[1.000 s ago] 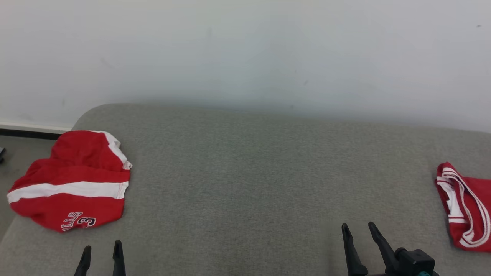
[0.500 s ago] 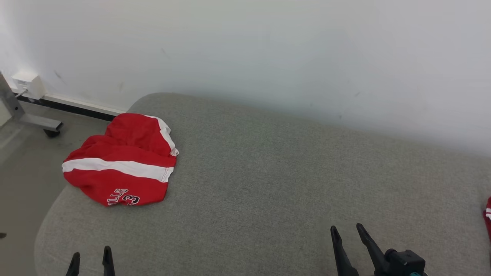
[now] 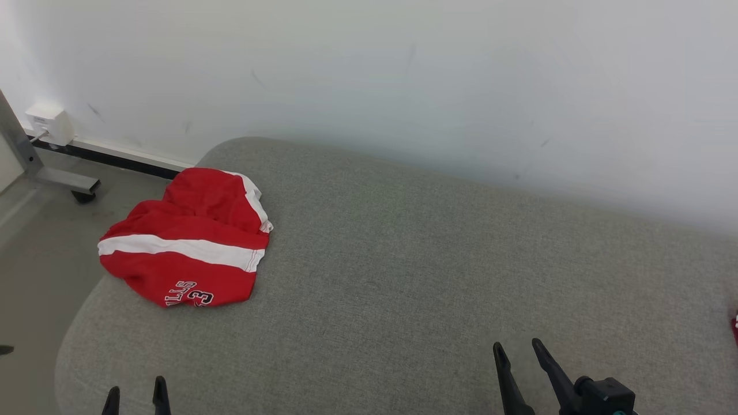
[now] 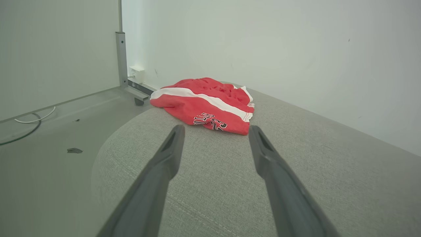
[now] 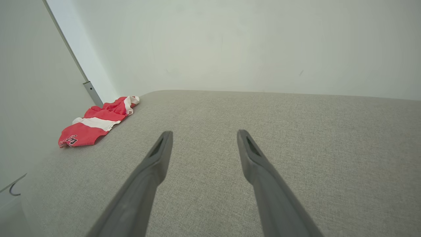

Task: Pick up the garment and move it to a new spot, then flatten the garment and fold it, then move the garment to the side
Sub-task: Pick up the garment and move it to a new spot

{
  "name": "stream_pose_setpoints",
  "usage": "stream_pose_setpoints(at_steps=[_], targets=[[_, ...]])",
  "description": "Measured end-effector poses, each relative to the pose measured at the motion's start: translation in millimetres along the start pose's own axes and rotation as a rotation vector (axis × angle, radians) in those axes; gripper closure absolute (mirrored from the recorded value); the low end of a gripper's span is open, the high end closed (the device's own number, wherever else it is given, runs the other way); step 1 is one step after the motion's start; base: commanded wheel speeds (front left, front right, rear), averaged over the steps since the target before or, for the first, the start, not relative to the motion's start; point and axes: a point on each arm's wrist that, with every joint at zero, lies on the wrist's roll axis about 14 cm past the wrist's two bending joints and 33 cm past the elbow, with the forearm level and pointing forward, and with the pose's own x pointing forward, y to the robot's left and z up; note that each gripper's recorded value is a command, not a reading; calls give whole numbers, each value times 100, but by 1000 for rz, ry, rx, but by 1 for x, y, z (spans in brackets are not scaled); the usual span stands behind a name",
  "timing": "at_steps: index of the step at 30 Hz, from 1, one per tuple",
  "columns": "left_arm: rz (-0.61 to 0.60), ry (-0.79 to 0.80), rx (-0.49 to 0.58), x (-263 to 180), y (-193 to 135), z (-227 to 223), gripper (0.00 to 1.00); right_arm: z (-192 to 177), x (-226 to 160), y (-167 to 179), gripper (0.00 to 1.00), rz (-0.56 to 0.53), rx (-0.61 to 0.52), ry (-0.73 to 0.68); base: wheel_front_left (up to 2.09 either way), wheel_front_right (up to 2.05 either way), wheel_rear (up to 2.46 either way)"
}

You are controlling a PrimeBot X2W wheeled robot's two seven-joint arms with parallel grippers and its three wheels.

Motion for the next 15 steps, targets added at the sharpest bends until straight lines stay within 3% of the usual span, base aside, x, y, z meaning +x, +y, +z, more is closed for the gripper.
stream_pose_setpoints(at_steps=[8,15], targets=[[-8,51,-2,29,-6,-14,0,-12,0,2,0,11,6,32,0,0,0],[35,113,-52,94,-8,-13,0,-12,16,5,0,50,-10,44,0,0,0]])
